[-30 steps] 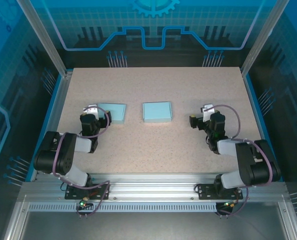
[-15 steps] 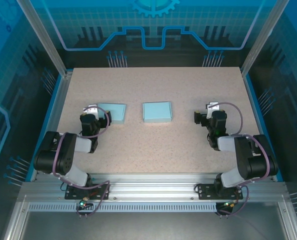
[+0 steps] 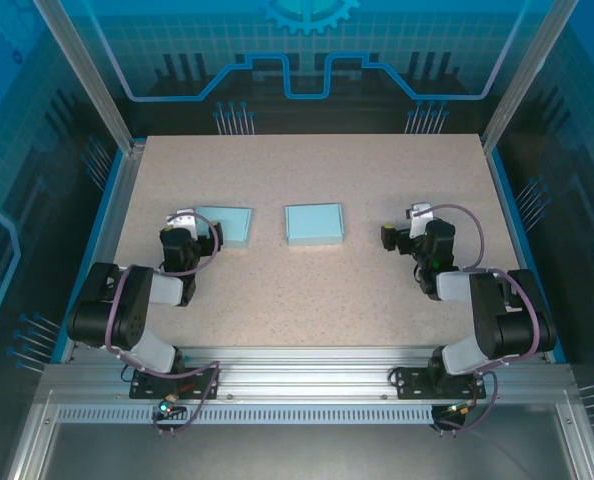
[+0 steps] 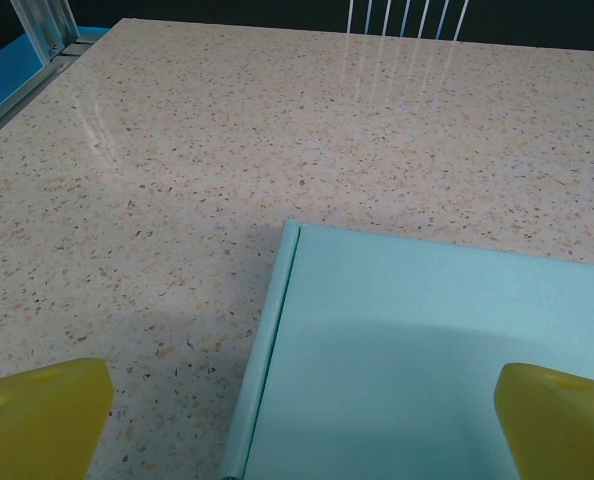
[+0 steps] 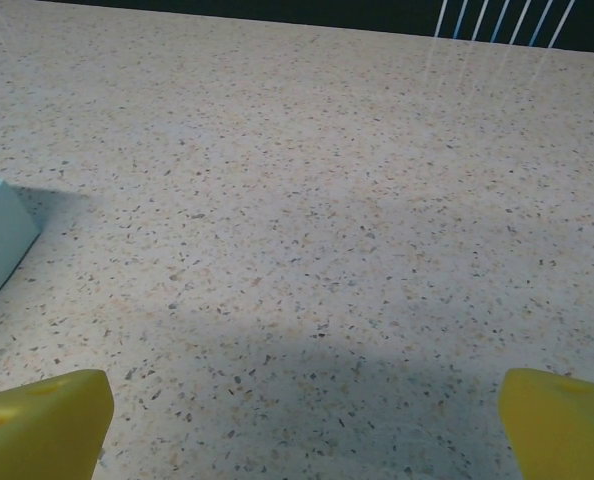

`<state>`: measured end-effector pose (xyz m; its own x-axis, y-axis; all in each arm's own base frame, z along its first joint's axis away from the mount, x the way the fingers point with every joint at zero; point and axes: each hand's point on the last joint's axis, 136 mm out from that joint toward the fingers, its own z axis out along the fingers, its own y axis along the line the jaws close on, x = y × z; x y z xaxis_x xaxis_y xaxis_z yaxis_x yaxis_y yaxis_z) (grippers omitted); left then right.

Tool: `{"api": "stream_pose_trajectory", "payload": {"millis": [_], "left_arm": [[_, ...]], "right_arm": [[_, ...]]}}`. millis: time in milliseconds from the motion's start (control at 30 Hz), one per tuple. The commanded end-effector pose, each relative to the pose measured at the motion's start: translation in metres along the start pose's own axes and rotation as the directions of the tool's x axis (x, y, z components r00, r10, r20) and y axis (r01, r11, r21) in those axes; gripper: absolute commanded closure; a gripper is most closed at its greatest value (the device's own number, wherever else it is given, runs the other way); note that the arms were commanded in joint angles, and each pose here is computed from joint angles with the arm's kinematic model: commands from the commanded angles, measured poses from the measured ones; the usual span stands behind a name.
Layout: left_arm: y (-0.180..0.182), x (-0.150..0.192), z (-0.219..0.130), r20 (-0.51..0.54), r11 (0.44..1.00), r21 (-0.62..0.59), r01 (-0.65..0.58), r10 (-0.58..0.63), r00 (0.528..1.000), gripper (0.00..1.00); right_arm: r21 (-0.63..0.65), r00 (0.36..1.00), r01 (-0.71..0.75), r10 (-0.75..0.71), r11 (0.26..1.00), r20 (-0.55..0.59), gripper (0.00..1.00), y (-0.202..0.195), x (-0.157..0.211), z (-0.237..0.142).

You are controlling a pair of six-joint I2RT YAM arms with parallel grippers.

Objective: Fold the paper box

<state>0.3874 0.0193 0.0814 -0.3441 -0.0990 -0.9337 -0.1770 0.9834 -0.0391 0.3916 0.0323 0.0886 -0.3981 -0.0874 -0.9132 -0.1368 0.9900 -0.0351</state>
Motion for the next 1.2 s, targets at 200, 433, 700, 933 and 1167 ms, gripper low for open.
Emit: {"api": "stream_pose_trajectory", "payload": {"millis": [200,433,700,933,1167], "left_arm": [[-0.004,-0.017,0.0,0.051,1.0,0.024,0.02,-0.021,0.998,0.01],[-0.011,-0.016,0.001,0.04,0.998,0.057,0.004,-0.006,0.999,0.01],[-0.014,-0.016,0.001,0.037,0.997,0.076,-0.007,0.004,0.999,0.01],[-0.014,-0.016,0.001,0.036,0.997,0.076,-0.007,0.004,0.999,0.01],[-0.015,-0.017,0.002,0.037,0.997,0.077,-0.007,0.004,0.999,0.01]], "right_arm": [[-0.023,1.0,0.01,-0.01,1.0,0.014,0.0,0.001,-0.007,0.003],[-0.023,1.0,0.01,-0.01,1.0,0.015,0.0,0.001,-0.007,0.003],[-0.023,1.0,0.011,-0.01,1.0,0.015,0.0,0.001,-0.007,0.003],[-0.023,1.0,0.012,-0.012,1.0,0.014,0.0,0.001,-0.007,0.003],[-0.023,1.0,0.012,-0.011,1.0,0.014,0.0,0.001,-0.007,0.003]]}}
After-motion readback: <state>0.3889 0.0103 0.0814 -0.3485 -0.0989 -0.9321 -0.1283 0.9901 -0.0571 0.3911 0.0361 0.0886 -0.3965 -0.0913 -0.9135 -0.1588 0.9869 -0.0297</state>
